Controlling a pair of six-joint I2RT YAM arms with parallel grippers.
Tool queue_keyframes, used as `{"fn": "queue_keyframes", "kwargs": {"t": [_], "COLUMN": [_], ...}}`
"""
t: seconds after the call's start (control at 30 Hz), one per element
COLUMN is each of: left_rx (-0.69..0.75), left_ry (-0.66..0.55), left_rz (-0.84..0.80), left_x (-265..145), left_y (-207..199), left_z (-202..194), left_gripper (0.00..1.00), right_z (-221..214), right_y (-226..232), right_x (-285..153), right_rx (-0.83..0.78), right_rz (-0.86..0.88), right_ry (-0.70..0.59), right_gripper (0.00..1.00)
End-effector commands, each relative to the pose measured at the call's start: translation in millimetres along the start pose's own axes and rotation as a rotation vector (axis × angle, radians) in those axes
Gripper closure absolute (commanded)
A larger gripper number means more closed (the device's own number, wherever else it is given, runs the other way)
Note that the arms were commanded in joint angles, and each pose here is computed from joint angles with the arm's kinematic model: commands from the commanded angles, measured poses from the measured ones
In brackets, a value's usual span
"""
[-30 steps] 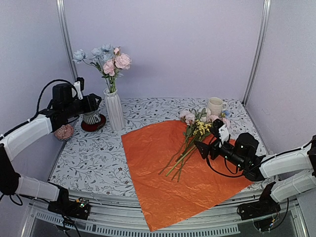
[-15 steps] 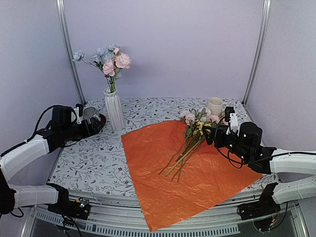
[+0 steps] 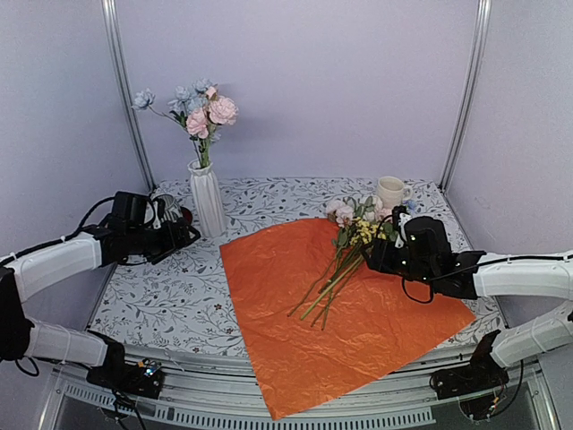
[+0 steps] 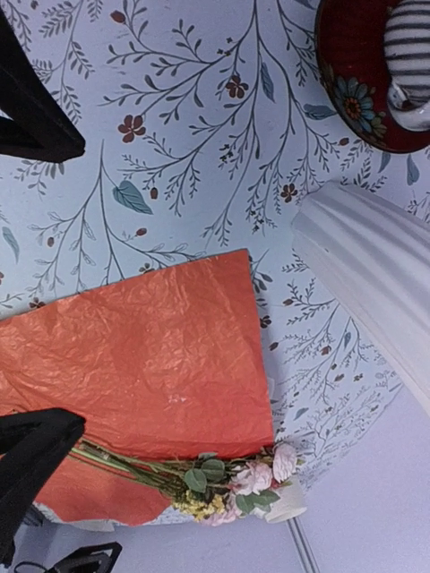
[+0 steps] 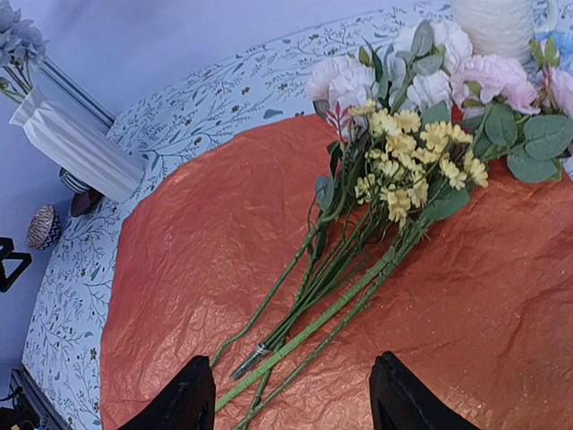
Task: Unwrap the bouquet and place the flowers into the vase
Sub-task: Pick up the fake flower from the flattened wrapping paper.
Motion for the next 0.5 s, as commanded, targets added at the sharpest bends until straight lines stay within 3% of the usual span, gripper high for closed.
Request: {"fn": "queue_keyframes", "kwargs": {"t": [0.0,0.47], "left_rx": [0.055,0.134], "left_ry": [-0.037,-0.176], "left_rz": [-0.028,-0.203], "left_x": [-7.0,-36.2], "left_y": [-11.0,-26.4], "left_z": [9.7,8.9], "left_gripper": [0.02,0.02], "right_z": [-5.8,-25.5], "right_y": [3.2,6.1], "right_x": [9.9,62.3], "right_rx": [0.112,0.262], "right_rz": [-0.017,-0.204], "right_ry": [0.08,0.268], "right_gripper": [0.41,0.62]}}
Point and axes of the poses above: each gripper's point midway between its finger pads, its own x axis out along the fingers, its own y axis along the line the jaws close on, z = x × y, the point moved 6 cm from there along -x, back along the fingers, and after that the axes turned 1 degree about x, right-handed, at the moved point
